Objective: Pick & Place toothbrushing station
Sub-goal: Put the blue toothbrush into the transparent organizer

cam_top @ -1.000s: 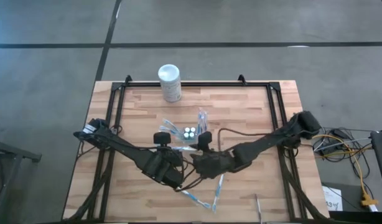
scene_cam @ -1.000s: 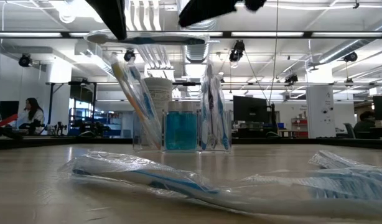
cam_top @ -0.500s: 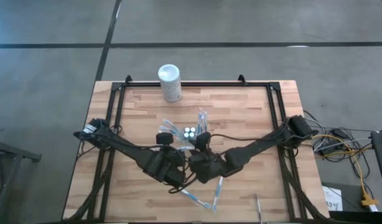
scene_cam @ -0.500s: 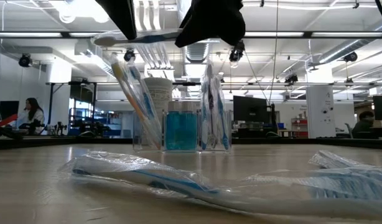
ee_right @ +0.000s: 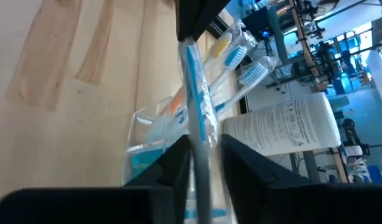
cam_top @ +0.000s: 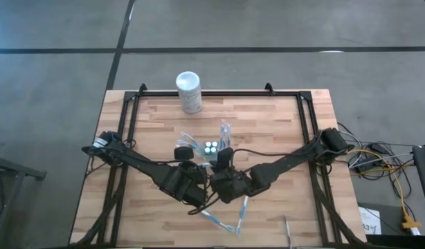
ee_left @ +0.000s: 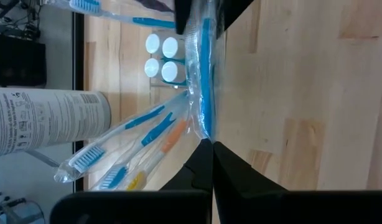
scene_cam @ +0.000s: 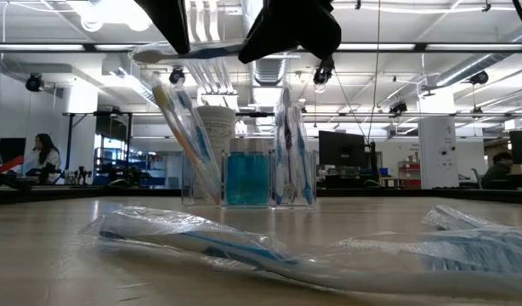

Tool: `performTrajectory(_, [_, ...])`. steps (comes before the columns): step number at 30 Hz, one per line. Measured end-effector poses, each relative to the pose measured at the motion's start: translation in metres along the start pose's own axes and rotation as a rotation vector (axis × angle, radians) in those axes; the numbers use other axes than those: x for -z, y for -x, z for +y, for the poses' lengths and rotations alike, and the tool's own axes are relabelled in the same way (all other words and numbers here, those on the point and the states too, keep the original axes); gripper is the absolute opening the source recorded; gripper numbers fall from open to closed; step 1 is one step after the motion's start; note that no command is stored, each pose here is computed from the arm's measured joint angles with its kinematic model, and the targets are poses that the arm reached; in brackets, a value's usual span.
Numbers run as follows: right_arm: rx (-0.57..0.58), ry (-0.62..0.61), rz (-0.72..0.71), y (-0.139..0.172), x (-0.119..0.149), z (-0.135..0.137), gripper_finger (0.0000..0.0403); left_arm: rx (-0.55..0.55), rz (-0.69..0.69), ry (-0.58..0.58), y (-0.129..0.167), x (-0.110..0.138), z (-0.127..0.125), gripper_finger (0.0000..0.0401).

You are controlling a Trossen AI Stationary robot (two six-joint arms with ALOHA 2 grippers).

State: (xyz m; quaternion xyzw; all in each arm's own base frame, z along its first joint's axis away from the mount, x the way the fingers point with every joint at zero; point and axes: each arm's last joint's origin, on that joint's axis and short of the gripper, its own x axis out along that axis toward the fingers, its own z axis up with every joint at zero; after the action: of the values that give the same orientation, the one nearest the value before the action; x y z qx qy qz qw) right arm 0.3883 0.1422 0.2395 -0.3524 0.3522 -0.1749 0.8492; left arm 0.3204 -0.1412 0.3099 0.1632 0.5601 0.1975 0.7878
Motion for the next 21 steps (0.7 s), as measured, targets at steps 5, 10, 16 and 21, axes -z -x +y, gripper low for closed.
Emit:
performTrajectory(5, [-0.011, 0.01, 0.001, 0.0, 0.0, 0.0, 0.0021, 0.003, 0.002, -0.001, 0.0, 0.0, 0.0, 0.0])
performTrajectory(10, [-0.012, 0.018, 0.012, 0.0, 0.002, 0.0, 0.0021, 0.004, -0.001, -0.002, 0.0, -0.001, 0.0, 0.0001])
performTrajectory(16, [-0.009, 0.0, 0.038, 0.005, 0.005, -0.005, 0.002, 0.006, -0.012, -0.011, 0.003, 0.0, -0.001, 0.0035])
performTrajectory(21, [-0.006, -0.02, 0.036, 0.007, 0.005, -0.007, 0.002, 0.037, -0.056, -0.047, 0.02, 0.0, 0.0, 0.0087])
